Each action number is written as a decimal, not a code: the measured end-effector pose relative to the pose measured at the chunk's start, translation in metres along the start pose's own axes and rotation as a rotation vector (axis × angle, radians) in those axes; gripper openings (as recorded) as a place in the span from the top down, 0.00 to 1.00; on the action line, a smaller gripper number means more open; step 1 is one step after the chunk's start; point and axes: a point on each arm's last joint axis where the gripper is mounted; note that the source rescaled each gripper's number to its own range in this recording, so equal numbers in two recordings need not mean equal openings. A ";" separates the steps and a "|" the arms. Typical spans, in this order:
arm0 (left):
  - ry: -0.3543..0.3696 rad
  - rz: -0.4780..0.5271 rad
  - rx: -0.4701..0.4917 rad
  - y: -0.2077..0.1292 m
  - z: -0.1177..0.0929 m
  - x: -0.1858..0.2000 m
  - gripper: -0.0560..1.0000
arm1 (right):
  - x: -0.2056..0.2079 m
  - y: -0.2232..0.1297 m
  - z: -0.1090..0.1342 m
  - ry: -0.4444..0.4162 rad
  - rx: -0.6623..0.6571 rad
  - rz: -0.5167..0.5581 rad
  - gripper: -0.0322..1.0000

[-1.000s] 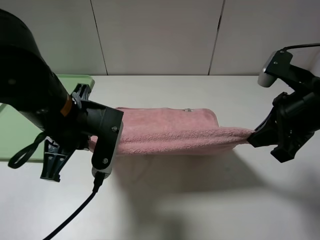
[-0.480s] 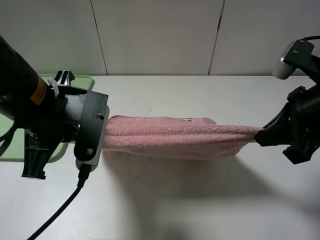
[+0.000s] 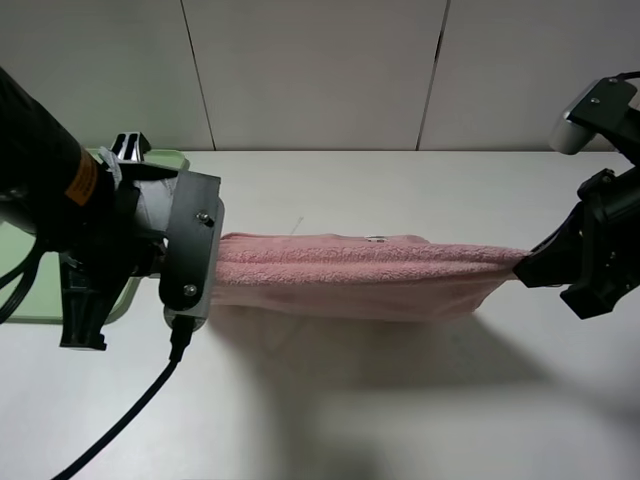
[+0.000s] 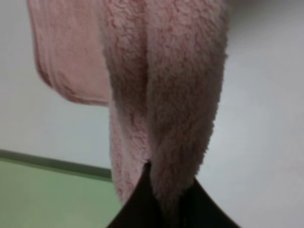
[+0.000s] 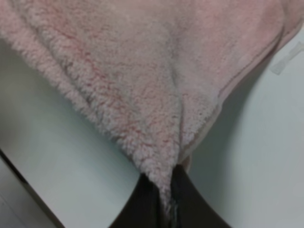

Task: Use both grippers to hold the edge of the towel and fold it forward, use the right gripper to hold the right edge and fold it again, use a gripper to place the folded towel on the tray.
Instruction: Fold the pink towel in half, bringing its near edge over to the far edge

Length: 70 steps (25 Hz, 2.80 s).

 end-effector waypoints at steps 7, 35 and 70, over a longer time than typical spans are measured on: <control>-0.017 0.021 0.008 0.005 0.003 -0.007 0.94 | -0.001 0.001 -0.002 -0.018 -0.005 -0.011 0.97; -0.079 0.107 0.155 -0.002 0.059 -0.077 0.95 | -0.086 0.017 -0.045 0.014 -0.086 0.130 0.97; -0.055 0.102 0.064 0.009 0.070 -0.130 0.95 | -0.113 0.032 -0.071 -0.090 -0.043 0.095 0.97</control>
Point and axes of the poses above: a point on each arm's last joint axis where the gripper is mounted, x pointing back along that axis away from the gripper, z along the wrist's bending axis when the last joint is at zero, y = z × x, and after that the axes turned 2 degrees about -x, right-handed
